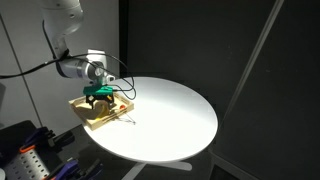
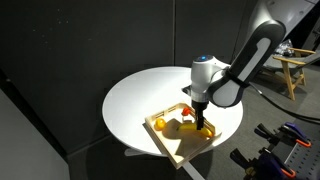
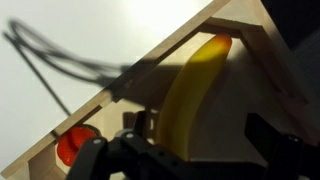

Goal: Put the banana on the table.

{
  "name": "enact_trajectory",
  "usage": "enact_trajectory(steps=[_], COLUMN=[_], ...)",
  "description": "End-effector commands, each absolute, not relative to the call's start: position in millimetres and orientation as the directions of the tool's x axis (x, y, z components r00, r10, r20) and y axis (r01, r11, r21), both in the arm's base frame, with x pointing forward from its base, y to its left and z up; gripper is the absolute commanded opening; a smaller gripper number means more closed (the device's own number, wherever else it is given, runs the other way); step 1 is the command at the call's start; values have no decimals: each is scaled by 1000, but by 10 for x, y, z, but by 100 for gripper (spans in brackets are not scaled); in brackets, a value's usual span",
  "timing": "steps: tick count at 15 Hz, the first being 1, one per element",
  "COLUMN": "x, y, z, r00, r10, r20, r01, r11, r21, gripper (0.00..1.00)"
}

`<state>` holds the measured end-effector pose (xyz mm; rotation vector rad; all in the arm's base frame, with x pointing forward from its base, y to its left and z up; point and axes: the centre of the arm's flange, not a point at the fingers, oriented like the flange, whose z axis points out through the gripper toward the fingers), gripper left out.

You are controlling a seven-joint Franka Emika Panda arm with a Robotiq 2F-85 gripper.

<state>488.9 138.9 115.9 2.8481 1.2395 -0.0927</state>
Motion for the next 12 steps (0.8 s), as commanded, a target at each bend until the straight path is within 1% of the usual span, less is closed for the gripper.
enact_trajectory(steps=[1, 12], x=[4936, 4951], y=[1388, 1421], z=[1031, 861], r00=[668, 656], r10=[741, 750], r20=[-68, -86], r01=[744, 754], r11=[-668, -655], r21=[28, 41], gripper=[100, 100])
